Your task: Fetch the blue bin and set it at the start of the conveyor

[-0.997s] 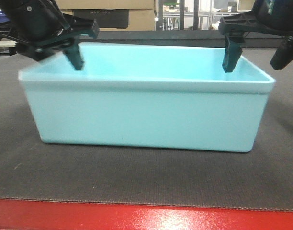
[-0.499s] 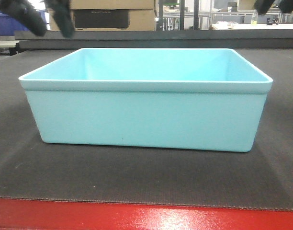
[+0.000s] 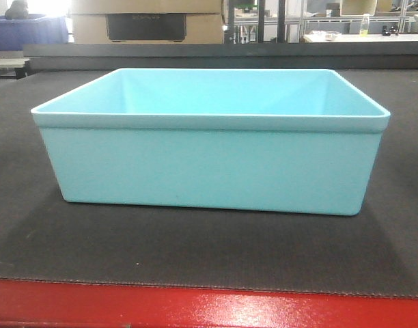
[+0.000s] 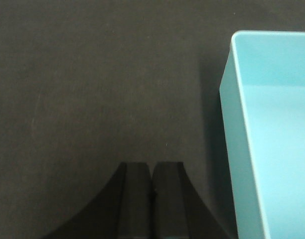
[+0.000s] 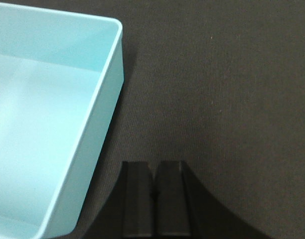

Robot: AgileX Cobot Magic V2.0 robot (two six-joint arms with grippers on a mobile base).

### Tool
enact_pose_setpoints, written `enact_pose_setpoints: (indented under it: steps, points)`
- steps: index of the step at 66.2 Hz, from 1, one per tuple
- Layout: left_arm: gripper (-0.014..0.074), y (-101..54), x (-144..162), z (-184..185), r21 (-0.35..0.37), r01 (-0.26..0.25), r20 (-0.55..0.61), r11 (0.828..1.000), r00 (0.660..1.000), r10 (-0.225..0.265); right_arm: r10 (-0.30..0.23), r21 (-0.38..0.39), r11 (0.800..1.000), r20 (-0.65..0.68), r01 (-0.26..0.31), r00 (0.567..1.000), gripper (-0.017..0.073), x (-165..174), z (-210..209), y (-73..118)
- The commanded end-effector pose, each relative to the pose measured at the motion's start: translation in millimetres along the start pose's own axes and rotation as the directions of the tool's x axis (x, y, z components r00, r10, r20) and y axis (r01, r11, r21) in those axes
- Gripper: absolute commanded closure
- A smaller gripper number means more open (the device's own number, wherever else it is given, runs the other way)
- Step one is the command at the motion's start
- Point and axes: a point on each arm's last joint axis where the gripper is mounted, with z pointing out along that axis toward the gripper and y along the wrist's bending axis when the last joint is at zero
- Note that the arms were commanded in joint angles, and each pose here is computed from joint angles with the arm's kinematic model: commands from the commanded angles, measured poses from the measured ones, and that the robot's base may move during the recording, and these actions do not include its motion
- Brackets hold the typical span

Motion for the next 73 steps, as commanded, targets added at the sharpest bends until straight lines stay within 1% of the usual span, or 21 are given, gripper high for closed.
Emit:
enact_pose_setpoints:
  steps: [1,6,11,16,18,24,28,33,35,41,44,48,53,60,73]
  points:
    - [0.0704,2.8,20,-13,0.020,0.014,0.075,1.000,0.997,-0.015,-0.016,0.003,1.000,0.099,0.016,0.995,0.0721,14,-11,-3.3]
    - [0.0704,4.0,37,-26,0.034,0.012,0.133,0.999,0.991,-0.017,-0.018,-0.002,1.000,0.149,0.018,0.989,0.0721,31,-16,-5.0]
    - [0.0704,5.4,53,-39,0.046,0.012,0.192,0.999,0.981,-0.020,-0.032,0.000,0.999,0.207,0.032,0.978,0.0721,43,-24,-6.7]
    - [0.0704,7.4,69,-56,0.058,0.011,0.267,0.998,0.963,-0.026,-0.037,-0.001,0.999,0.257,0.038,0.966,0.0721,56,-31,-8.1]
    - [0.0704,8.5,78,-65,0.062,0.012,0.301,0.998,0.953,-0.030,-0.035,-0.006,0.999,0.309,0.039,0.950,0.0721,63,-40,-8.8]
    - [0.0704,11.7,95,-86,0.068,0.016,0.382,0.998,0.923,-0.040,-0.034,-0.012,0.999,0.393,0.042,0.919,0.0721,73,-54,-9.8]
    - [0.0704,13.5,103,-99,0.071,0.018,0.433,0.997,0.900,-0.047,-0.058,-0.004,0.998,0.458,0.067,0.887,0.0721,77,-68,-10.2]
    - [0.0704,16.3,112,-120,0.077,0.022,0.516,0.997,0.855,-0.059,-0.093,0.015,0.995,0.549,0.102,0.831,0.0721,79,-86,-10.5]
    - [0.0704,17.2,114,-126,0.079,0.023,0.540,0.997,0.839,-0.062,-0.102,0.021,0.994,0.590,0.111,0.801,0.0721,80,-94,-10.6]
    - [0.0704,19.8,120,-145,0.079,0.022,0.612,0.997,0.788,-0.066,-0.098,0.023,0.994,0.672,0.111,0.734,0.0721,83,-110,-10.8]
    - [0.0704,20.6,123,-151,0.081,0.024,0.636,0.996,0.769,-0.070,-0.095,0.022,0.994,0.695,0.111,0.713,0.0721,84,-115,-10.8]
    - [0.0704,21.6,127,-158,0.084,0.025,0.661,0.996,0.747,-0.074,-0.095,0.022,0.994,0.703,0.111,0.705,0.0721,84,-116,-10.8]
    - [0.0704,22.1,128,-161,0.085,0.026,0.674,0.996,0.735,-0.076,-0.094,0.022,0.994,0.706,0.111,0.702,0.0721,83,-116,-10.7]
    - [0.0704,22.3,129,-163,0.086,0.026,0.681,0.996,0.728,-0.077,-0.093,0.022,0.993,0.721,0.112,0.687,0.0721,82,-117,-10.5]
    - [0.0704,22.3,129,-163,0.086,0.026,0.681,0.996,0.728,-0.077,-0.093,0.022,0.993,0.721,0.112,0.687,0.0721,82,-117,-10.5]
